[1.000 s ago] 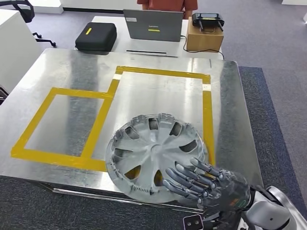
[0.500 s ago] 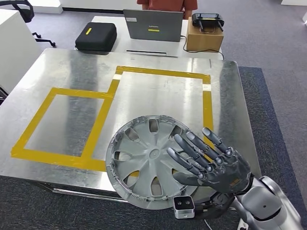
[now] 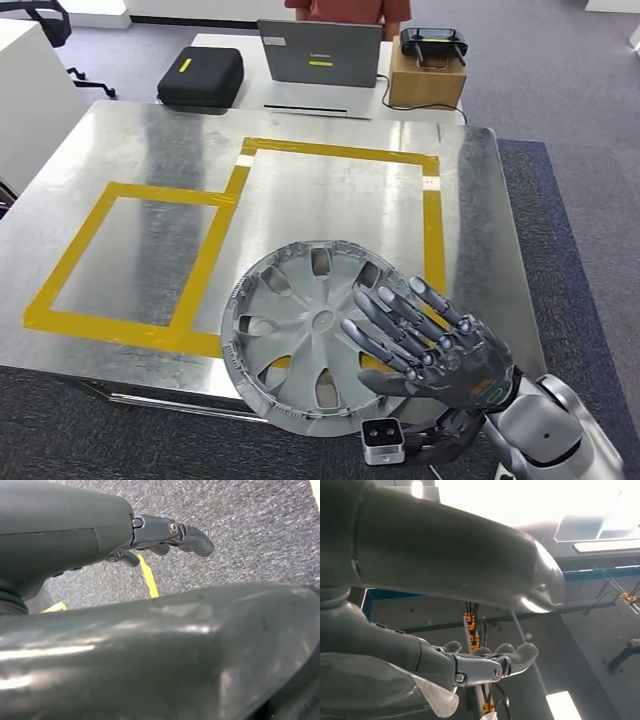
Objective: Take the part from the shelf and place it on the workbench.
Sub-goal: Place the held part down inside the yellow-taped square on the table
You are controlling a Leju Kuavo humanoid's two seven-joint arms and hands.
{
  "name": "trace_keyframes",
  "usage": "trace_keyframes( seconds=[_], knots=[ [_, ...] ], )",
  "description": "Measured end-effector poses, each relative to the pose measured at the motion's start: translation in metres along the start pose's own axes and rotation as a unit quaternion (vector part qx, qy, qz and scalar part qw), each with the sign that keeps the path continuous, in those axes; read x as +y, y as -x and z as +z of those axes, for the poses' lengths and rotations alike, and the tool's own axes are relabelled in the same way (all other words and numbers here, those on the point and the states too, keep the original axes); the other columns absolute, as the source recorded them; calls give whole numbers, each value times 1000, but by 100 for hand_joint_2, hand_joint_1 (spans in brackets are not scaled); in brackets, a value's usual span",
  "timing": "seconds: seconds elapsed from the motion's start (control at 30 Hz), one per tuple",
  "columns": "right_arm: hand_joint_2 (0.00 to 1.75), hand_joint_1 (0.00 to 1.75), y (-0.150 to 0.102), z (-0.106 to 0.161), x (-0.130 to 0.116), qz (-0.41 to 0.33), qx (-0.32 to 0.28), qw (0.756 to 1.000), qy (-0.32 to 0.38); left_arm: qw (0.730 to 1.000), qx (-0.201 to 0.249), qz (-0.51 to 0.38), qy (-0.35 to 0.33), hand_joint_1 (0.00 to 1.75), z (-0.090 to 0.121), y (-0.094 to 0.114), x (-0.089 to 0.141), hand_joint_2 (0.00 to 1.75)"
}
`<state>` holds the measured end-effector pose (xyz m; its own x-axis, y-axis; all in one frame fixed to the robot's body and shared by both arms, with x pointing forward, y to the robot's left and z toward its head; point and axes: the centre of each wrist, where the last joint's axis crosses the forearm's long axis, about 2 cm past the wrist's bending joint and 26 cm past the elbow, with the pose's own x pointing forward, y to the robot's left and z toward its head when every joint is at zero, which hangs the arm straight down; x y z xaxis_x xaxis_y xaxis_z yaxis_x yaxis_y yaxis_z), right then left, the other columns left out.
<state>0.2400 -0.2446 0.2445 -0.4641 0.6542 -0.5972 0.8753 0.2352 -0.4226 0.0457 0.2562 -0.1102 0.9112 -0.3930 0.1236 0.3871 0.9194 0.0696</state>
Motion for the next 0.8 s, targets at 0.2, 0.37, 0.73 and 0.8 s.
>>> trace_keyframes(
  seconds=[0.2,0.37,0.73,0.8],
  knots=[
    [0,0,-2,5,-1,-2,6,1000,-8,1000,0,4,0,0,0,0,-1,0],
    [0,0,-5,11,-3,-5,10,1000,-19,1000,1,5,0,0,0,1,-2,0],
    [0,0,-14,29,-8,-13,50,997,-51,1000,4,9,-3,0,0,6,-3,0],
    [0,0,-17,33,-9,-16,56,997,-57,1000,5,9,-3,0,0,6,-3,0]
  ],
)
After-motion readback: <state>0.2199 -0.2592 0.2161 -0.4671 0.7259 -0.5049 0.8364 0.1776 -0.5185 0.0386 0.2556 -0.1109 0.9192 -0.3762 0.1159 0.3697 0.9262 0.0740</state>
